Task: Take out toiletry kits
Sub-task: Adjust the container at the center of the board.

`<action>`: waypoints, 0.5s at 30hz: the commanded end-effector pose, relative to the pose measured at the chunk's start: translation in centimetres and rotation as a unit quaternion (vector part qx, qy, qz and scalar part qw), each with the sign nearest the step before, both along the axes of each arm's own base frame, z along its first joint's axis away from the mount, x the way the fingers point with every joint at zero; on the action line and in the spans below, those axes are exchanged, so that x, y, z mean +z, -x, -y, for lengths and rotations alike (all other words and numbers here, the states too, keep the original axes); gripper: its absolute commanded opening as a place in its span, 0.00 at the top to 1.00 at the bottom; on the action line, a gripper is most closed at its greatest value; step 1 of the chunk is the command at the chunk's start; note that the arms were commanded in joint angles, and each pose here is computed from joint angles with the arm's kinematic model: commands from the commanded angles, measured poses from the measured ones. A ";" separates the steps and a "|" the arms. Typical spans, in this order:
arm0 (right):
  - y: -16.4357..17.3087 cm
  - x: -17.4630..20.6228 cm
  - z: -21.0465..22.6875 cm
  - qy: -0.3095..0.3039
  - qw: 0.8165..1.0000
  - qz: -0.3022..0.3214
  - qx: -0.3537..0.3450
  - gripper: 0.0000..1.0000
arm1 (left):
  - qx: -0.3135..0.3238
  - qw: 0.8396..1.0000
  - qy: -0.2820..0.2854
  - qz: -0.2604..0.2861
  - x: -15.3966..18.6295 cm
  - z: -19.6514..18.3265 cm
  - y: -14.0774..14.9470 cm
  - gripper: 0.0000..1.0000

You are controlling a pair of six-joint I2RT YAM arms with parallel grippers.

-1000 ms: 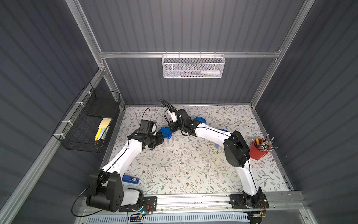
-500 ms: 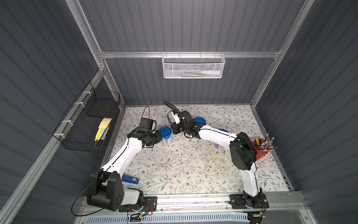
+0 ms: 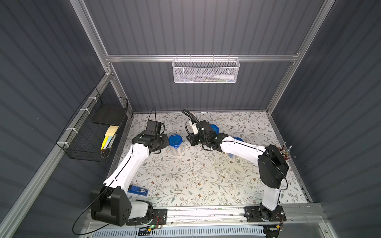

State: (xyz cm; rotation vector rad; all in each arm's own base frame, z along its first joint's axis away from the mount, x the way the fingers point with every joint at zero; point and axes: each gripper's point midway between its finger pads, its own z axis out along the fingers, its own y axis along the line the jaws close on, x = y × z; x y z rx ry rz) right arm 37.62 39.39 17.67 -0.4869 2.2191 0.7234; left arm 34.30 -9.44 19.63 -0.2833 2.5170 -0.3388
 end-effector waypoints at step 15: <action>0.4 0.9 -3.1 -0.207 0.955 -0.197 0.080 0.38 | -0.064 0.992 0.107 -0.017 -0.7 5.4 -2.0 0.98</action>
